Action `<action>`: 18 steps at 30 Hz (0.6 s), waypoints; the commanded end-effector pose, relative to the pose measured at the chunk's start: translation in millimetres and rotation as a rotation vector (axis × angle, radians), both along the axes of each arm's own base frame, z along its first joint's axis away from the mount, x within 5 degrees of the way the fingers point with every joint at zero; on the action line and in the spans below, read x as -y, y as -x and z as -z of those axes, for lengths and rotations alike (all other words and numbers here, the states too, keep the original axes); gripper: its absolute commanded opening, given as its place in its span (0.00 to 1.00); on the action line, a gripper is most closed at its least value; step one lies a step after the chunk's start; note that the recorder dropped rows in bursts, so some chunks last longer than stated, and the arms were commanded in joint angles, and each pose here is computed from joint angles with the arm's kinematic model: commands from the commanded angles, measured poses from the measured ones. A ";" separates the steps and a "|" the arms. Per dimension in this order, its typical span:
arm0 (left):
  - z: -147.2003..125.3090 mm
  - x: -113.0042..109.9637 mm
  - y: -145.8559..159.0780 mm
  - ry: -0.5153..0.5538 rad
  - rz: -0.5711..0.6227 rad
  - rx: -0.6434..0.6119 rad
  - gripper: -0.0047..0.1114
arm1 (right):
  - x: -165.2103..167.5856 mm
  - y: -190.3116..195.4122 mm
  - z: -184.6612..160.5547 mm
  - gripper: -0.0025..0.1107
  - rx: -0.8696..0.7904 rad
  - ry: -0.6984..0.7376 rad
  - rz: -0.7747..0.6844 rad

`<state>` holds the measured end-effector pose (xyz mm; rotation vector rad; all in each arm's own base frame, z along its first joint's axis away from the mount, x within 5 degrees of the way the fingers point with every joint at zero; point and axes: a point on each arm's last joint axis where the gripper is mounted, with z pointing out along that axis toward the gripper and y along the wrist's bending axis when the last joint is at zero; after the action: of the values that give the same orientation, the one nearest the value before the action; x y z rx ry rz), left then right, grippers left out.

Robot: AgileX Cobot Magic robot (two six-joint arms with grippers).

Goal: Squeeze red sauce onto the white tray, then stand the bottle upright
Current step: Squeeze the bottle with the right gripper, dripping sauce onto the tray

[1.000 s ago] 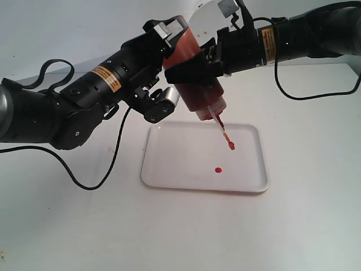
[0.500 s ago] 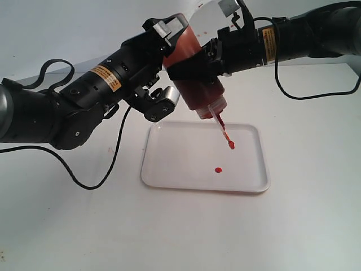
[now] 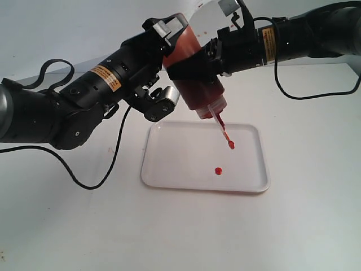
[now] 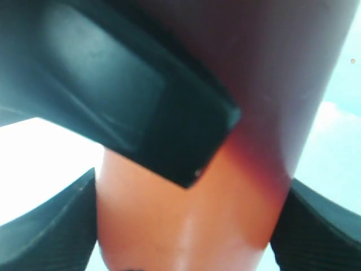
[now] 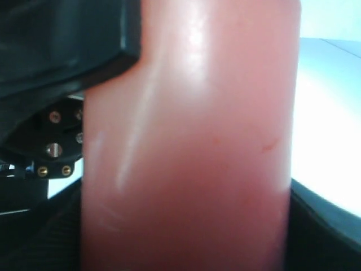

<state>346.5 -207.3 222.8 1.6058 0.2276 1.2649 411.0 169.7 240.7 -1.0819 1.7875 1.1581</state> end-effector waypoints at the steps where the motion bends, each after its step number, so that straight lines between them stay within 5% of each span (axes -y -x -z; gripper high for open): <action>1: -17.1 0.0 1.1 0.093 -0.005 0.063 0.04 | 0.2 0.3 -6.5 0.60 0.005 -0.013 0.005; 3: -17.1 0.0 1.1 0.093 -0.005 0.063 0.04 | 0.2 0.3 -6.5 0.83 0.006 -0.013 0.005; 5: -17.1 0.0 1.1 0.093 -0.005 0.063 0.04 | 0.5 0.1 -6.5 0.95 0.006 -0.013 0.006; 18: -17.3 -3.6 -1.2 0.106 -0.027 0.056 0.04 | 32.7 -5.0 -9.0 0.95 -0.013 -0.044 0.007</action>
<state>346.7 -207.1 222.8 1.6048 0.2322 1.2653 416.8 139.2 242.8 -1.0441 1.7881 1.1872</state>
